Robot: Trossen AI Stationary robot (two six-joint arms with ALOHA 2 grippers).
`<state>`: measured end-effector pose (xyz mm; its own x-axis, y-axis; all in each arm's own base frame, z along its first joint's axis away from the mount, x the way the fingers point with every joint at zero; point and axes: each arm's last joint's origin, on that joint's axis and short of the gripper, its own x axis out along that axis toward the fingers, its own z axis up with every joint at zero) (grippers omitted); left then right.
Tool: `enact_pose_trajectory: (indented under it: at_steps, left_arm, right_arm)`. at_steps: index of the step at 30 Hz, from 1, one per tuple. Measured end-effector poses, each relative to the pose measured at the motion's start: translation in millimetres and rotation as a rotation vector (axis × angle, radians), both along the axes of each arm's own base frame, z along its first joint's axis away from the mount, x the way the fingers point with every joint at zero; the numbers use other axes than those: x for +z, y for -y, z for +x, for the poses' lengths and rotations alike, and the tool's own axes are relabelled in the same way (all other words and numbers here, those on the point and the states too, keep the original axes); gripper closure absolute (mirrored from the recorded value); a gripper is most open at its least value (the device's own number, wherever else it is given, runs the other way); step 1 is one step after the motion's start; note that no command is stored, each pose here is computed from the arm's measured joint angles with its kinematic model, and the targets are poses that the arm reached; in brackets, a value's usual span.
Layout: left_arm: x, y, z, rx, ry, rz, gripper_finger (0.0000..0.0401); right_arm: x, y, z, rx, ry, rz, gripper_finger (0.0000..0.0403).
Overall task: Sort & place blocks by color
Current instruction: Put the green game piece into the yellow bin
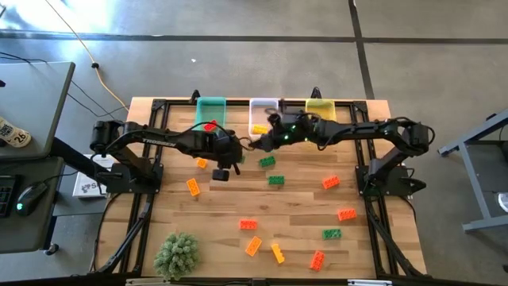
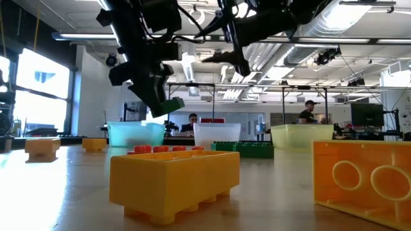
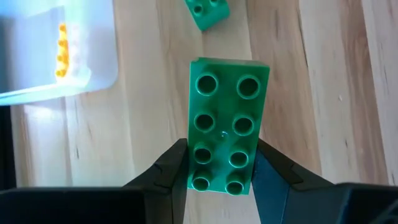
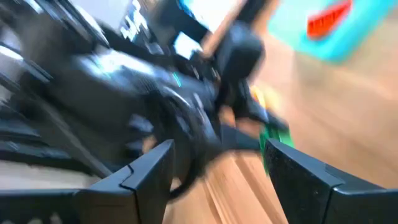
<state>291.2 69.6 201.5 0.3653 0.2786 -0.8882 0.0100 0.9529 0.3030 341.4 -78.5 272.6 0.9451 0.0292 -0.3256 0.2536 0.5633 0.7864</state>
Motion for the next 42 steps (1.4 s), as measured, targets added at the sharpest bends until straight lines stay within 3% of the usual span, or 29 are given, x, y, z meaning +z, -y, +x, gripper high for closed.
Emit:
enact_pose_trajectory:
  at_steps: [8,15,20,26,31,42]
  left_arm:
    - [0.2,1.2,0.8,0.032,0.002,0.036,0.0292]
    - [21.6,-4.3,15.5,0.110,0.150,0.117,0.0292]
    - [50.3,-7.6,30.3,0.124,0.294,0.148,0.0292]
    - [75.3,-10.4,38.6,0.129,0.372,0.204,0.0292]
    - [81.8,-11.6,39.5,0.134,0.371,0.243,0.0292]
    - [82.2,-10.5,40.0,0.160,0.392,0.216,0.0292]
  right_arm:
    - [37.7,11.8,-29.6,-0.065,0.083,-0.057,0.0165]
    - [35.1,10.6,-49.2,-0.175,-0.086,-0.026,0.0165]
    - [22.3,2.2,-45.6,-0.189,-0.184,0.003,0.0165]
    - [15.1,-6.9,-36.6,-0.194,-0.199,-0.011,0.0165]
    - [18.0,-13.4,-33.6,-0.230,-0.171,-0.053,0.0165]
    - [20.8,-21.9,-27.4,-0.271,-0.121,-0.093,0.0165]
